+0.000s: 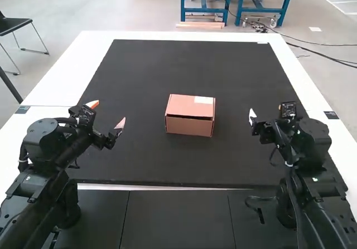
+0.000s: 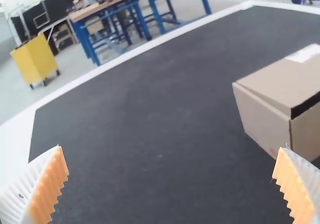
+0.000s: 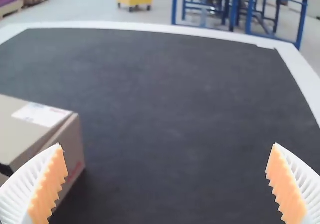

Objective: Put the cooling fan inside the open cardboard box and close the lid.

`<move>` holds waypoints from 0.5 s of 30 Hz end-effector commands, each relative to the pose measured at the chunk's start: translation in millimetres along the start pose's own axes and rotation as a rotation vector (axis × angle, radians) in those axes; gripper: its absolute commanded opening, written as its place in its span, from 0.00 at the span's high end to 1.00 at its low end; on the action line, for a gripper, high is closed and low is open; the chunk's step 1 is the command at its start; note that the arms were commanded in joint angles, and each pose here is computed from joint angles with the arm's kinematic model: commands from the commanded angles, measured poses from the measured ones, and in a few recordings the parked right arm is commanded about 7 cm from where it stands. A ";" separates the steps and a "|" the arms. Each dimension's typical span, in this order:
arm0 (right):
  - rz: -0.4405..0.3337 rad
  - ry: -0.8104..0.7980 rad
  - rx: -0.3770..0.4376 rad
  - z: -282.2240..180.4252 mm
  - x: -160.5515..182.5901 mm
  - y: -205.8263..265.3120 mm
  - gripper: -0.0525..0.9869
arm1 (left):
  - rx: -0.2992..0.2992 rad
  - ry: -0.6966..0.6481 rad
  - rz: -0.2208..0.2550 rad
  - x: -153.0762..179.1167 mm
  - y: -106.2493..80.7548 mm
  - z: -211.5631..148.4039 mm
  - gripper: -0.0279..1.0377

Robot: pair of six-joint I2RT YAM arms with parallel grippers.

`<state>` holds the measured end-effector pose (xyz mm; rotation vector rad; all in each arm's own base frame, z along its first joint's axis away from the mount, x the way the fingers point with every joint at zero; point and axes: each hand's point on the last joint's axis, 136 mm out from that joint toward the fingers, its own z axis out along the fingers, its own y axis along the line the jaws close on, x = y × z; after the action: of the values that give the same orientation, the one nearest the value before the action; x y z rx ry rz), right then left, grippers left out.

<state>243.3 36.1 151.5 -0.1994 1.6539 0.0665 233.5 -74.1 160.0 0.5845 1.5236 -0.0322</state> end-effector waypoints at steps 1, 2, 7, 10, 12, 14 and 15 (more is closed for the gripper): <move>-0.059 0.014 0.015 -0.1 4.8 -2.7 0.07 | 0.016 0.011 0.019 4.7 -3.6 -0.3 0.07; -0.067 0.014 0.015 -0.2 4.9 -2.7 0.07 | 0.015 0.010 0.020 4.4 -3.5 -0.4 0.07; -0.067 0.014 0.015 -0.2 4.9 -2.7 0.07 | 0.016 0.011 0.019 5.1 -3.8 -0.3 0.07; -0.083 0.020 0.014 -0.3 6.0 -2.6 0.07 | 0.016 0.011 0.019 4.7 -3.6 -0.3 0.07; -0.083 0.022 0.014 -0.2 6.8 -2.5 0.07 | 0.015 0.010 0.020 4.4 -3.5 -0.4 0.07; -0.085 0.021 0.009 -0.2 6.3 -1.8 0.07 | 0.015 0.010 0.020 4.4 -3.5 -0.4 0.07; -0.085 0.018 -0.001 -0.3 5.8 0.2 0.07 | 0.016 0.011 0.019 4.7 -3.6 -0.3 0.07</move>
<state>243.3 36.1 150.9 -0.2569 1.6479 0.0140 233.5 -74.1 159.9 0.5959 1.5195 -0.0209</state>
